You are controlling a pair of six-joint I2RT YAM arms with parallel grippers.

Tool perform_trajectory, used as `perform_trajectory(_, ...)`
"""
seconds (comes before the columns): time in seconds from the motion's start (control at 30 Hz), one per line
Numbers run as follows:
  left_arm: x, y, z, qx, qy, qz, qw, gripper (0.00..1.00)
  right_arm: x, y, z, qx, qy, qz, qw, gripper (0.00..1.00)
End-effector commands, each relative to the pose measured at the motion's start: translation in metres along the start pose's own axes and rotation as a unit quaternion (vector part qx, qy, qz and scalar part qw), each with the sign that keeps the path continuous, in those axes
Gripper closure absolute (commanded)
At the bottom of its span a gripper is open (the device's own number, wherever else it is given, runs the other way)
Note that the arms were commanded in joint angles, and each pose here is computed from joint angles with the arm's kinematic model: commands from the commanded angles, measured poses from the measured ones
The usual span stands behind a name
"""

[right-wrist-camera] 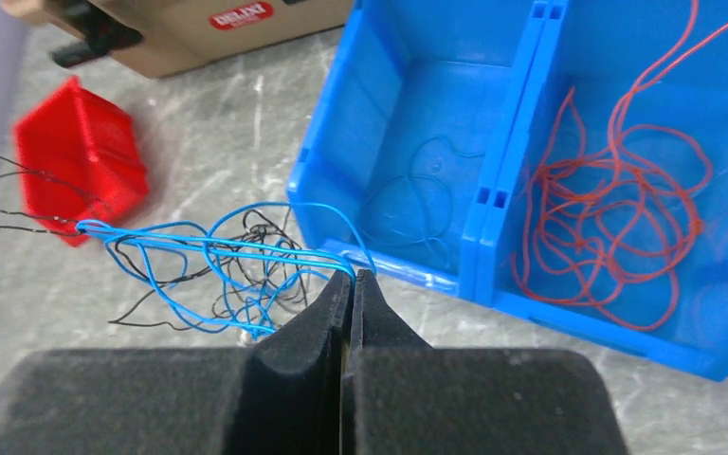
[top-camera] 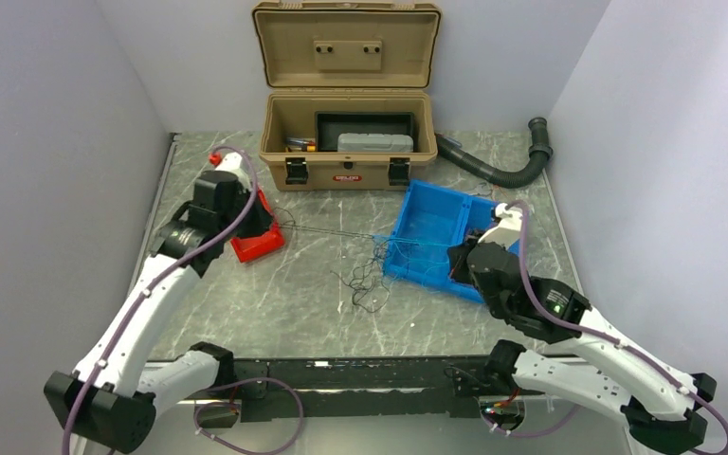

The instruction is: Untangle the cables

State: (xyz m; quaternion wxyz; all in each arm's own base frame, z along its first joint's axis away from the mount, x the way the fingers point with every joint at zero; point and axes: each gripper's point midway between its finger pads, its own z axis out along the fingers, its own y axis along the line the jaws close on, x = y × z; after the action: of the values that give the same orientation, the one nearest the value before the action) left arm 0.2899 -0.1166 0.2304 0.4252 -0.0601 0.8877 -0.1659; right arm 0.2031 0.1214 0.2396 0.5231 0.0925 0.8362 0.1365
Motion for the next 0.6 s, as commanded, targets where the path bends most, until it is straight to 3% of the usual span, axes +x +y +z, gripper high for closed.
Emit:
perform_trajectory(0.0, -0.047, 0.065, -0.049, -0.123, -0.095, -0.010, 0.988, 1.00, -0.033, -0.057, -0.025, 0.088, -0.073, 0.016, 0.993, 1.00)
perform_trajectory(0.2, -0.066, 0.077, -0.087, -0.157, -0.131, -0.006, 0.979, 1.00, -0.039, -0.027, -0.029, -0.008, -0.079, 0.001, 0.997, 1.00)
perform_trajectory(0.37, -0.076, 0.046, -0.093, -0.072, -0.160, 0.009, 0.984, 1.00, -0.012, 0.052, -0.031, -0.205, -0.011, -0.086, 0.975, 1.00)
perform_trajectory(0.57, -0.079, 0.072, -0.106, -0.151, -0.158, 0.010, 0.976, 1.00, -0.011, 0.065, -0.027, -0.216, 0.002, -0.098, 0.971, 1.00)
